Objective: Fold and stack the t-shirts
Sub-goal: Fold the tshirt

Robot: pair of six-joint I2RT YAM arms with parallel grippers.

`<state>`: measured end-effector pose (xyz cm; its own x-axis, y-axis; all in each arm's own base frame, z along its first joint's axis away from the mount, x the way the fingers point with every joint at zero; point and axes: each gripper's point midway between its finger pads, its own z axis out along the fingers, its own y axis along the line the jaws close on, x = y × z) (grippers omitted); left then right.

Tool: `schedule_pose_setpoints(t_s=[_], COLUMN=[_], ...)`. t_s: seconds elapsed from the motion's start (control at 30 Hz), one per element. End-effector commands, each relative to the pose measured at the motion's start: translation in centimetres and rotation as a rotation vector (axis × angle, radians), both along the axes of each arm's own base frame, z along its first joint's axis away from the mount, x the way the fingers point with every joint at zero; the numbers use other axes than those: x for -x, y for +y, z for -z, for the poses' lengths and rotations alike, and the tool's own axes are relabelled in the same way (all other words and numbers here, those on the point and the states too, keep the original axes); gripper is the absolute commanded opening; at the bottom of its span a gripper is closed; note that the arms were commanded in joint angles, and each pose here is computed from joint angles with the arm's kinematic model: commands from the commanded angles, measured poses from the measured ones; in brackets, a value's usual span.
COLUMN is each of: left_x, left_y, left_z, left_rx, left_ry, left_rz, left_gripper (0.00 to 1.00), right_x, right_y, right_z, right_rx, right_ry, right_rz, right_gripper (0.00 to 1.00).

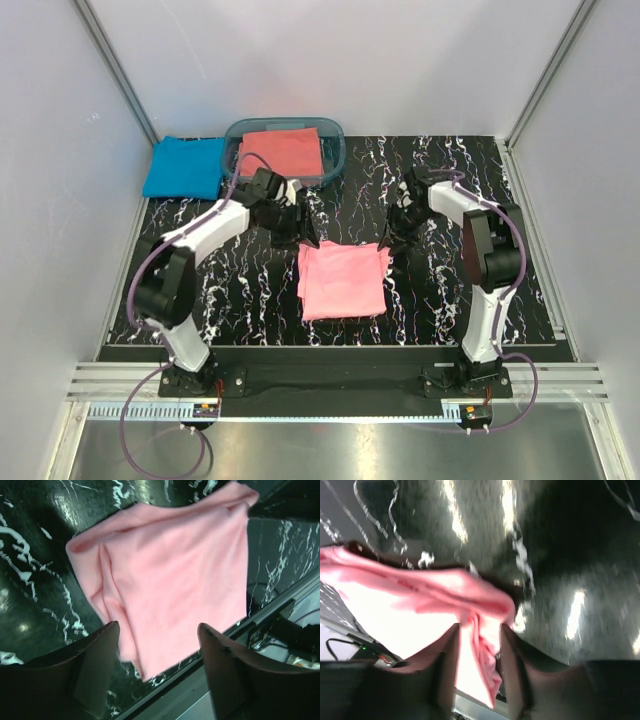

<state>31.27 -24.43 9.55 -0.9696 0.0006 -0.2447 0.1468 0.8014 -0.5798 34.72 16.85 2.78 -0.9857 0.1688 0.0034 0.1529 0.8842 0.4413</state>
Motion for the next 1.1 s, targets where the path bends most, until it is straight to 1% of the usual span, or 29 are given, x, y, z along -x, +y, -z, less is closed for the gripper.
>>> schedule_pose_setpoints(t_s=[0.0,0.07,0.13,0.17,0.23,0.3,0.37,0.47,0.5,0.67,0.77,0.87,0.97,1.07], left_x=[1.1,1.6,1.9,1.6,1.1,0.5,-0.3,-1.0,-0.8,1.3,1.5,0.9,0.2,-0.1], left_y=[1.4,1.8,2.2,2.1,2.4,2.4,2.1,1.9,1.6,1.6,1.4,1.3,1.0,1.1], left_z=[-2.3,-2.5,-1.9,-1.9,-1.2,-0.1,0.1,1.4,1.6,3.6,4.4,5.2,5.0,5.5], left_rx=[-0.016,-0.019,-0.017,-0.015,-0.029,-0.034,-0.020,-0.021,0.005,0.047,0.062,0.060,0.073,0.052], left_ry=[-0.101,-0.133,-0.135,-0.153,-0.153,-0.142,-0.166,-0.160,-0.147,-0.087,-0.077,-0.082,-0.107,-0.095], left_rz=[0.028,0.049,0.058,0.060,0.062,0.063,0.068,0.076,0.086,0.069,0.066,0.067,0.058,0.040], left_gripper=[0.82,0.86,0.88,0.89,0.97,0.99,0.99,0.99,0.99,0.99,0.99,0.99,0.99,0.99], right_x=[0.5,1.9,2.8,3.5,4.2,5.3,6.3,7.6,7.8,9.0,9.1,8.9,8.9,8.9], right_y=[-0.5,0.0,0.2,0.4,0.5,0.3,-0.1,-0.6,-0.7,-0.9,-0.6,-0.4,-0.4,-0.5], right_z=[-5.4,-6.1,-7.4,-8.1,-8.7,-9.5,-10.0,-10.1,-10.1,-9.6,-9.2,-8.9,-8.6,-8.3], right_rx=[0.062,0.057,0.040,0.021,0.002,-0.008,-0.009,0.000,-0.001,-0.008,-0.028,-0.040,-0.037,-0.031], right_ry=[-0.126,-0.118,-0.131,-0.137,-0.137,-0.148,-0.164,-0.172,-0.178,-0.177,-0.180,-0.180,-0.181,-0.176], right_rz=[-0.050,-0.068,-0.058,-0.057,-0.045,-0.039,-0.038,-0.043,-0.044,-0.041,-0.036,-0.037,-0.046,-0.052], right_gripper=[0.51,0.56,0.62,0.63,0.66,0.67,0.68,0.69,0.69,0.70,0.70,0.70,0.70,0.69])
